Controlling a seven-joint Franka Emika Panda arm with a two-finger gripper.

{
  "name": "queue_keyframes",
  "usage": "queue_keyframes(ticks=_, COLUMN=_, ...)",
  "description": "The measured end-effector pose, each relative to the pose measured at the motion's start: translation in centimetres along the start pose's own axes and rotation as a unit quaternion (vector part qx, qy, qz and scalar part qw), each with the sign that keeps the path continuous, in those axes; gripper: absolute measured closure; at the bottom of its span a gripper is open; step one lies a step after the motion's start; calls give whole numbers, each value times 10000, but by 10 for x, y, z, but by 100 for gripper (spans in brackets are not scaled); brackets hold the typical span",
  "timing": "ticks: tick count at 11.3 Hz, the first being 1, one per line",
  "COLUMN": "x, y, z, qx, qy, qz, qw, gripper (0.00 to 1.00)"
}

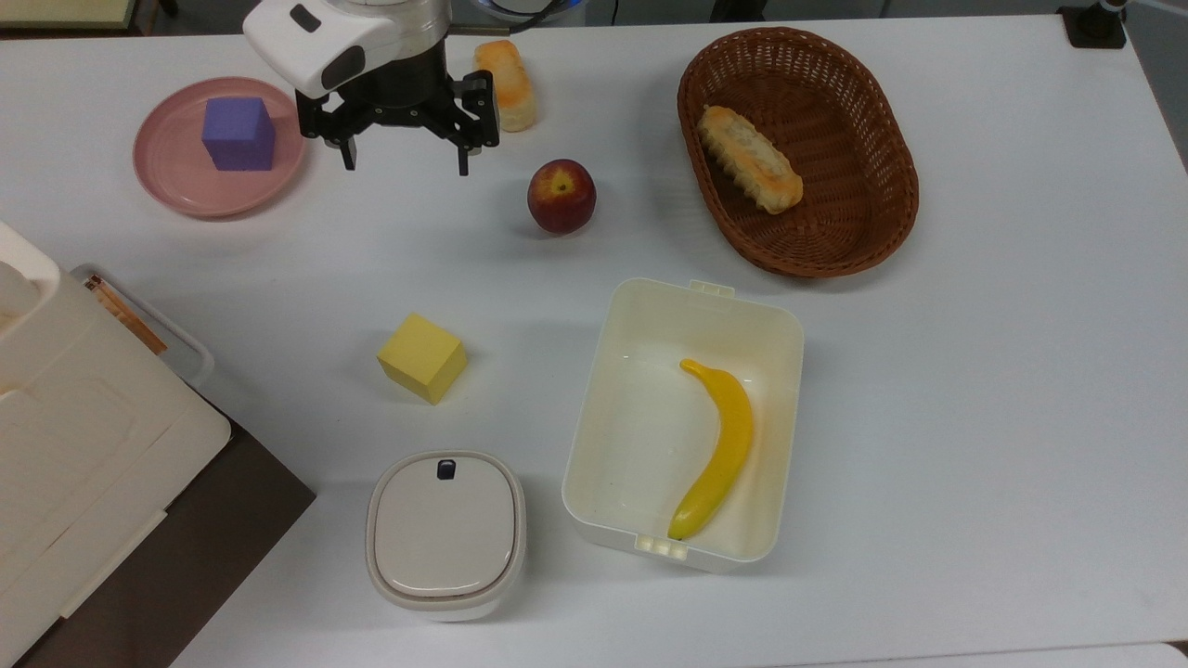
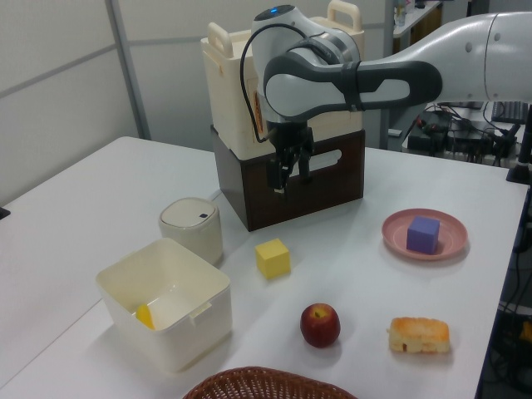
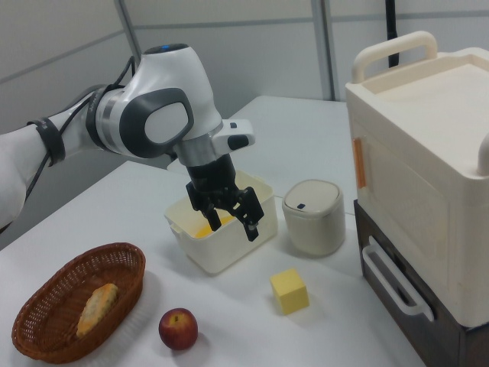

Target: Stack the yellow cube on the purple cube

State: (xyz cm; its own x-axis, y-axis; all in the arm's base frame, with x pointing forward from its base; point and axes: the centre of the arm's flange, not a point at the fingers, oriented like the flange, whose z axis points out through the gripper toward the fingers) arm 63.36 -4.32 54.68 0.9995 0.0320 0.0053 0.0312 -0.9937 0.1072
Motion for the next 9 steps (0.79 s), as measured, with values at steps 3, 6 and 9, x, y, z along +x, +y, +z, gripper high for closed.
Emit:
queue_keyframes(ticks=3, x=0, y=-1, z=0, qx=62, qy=4, qz=10, qw=10000, gripper=0)
queue_keyframes(ticks=6, x=-1, y=-1, z=1, qx=73, qy=-59, qz=10, qw=10000, gripper=0)
queue_keyframes(ticks=9, x=-1, y=-1, z=1, qx=73, qy=-66, qz=10, qw=10000, gripper=0)
